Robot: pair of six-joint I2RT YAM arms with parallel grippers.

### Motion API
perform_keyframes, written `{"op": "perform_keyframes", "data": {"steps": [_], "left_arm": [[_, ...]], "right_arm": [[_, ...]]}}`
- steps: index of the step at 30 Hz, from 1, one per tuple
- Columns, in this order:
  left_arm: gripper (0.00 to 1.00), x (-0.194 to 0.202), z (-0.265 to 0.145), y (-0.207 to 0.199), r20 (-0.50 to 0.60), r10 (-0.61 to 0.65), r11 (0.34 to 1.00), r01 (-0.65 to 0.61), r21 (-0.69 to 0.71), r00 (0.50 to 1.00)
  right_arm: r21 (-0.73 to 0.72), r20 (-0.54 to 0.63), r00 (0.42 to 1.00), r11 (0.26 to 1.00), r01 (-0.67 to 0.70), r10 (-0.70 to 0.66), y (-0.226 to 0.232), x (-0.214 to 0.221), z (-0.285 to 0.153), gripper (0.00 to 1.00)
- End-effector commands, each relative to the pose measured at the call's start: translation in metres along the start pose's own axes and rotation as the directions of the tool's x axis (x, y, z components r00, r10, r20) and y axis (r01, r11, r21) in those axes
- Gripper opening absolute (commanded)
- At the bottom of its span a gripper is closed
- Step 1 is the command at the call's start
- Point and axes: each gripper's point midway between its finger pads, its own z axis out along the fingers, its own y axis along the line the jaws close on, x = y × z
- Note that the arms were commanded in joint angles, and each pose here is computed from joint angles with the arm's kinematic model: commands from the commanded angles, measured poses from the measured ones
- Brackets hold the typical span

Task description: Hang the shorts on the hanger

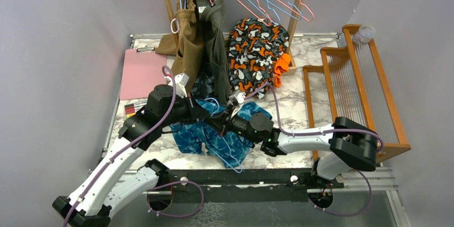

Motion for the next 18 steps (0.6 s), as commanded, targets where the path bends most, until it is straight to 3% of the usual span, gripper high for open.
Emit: {"op": "perform_keyframes", "data": {"steps": [1,8,14,18], "left_arm": [[0.0,0.0,-0.015,-0.035,-0.015,0.027,0.987,-0.025,0.16,1.0],[0.0,-0.007,-0.033,-0.052,0.011,0.049,0.975,-0.05,0.215,0.999],[0.17,-0.01,-0.047,-0.064,0.026,0.064,0.964,-0.068,0.257,0.998],[0.38,-0.015,-0.06,-0.075,0.053,0.071,0.953,-0.083,0.293,0.996]], "right_arm": [[-0.191,0.13,0.988,0.98,-0.061,0.087,0.043,-0.037,0.008,0.01],[-0.235,0.272,0.949,0.968,-0.092,0.156,0.053,-0.08,-0.007,0.01],[-0.266,0.363,0.914,0.96,-0.085,0.182,0.061,-0.111,-0.018,0.01],[-0.26,0.401,0.899,0.963,-0.073,0.177,0.062,-0.124,-0.024,0.01]]}}
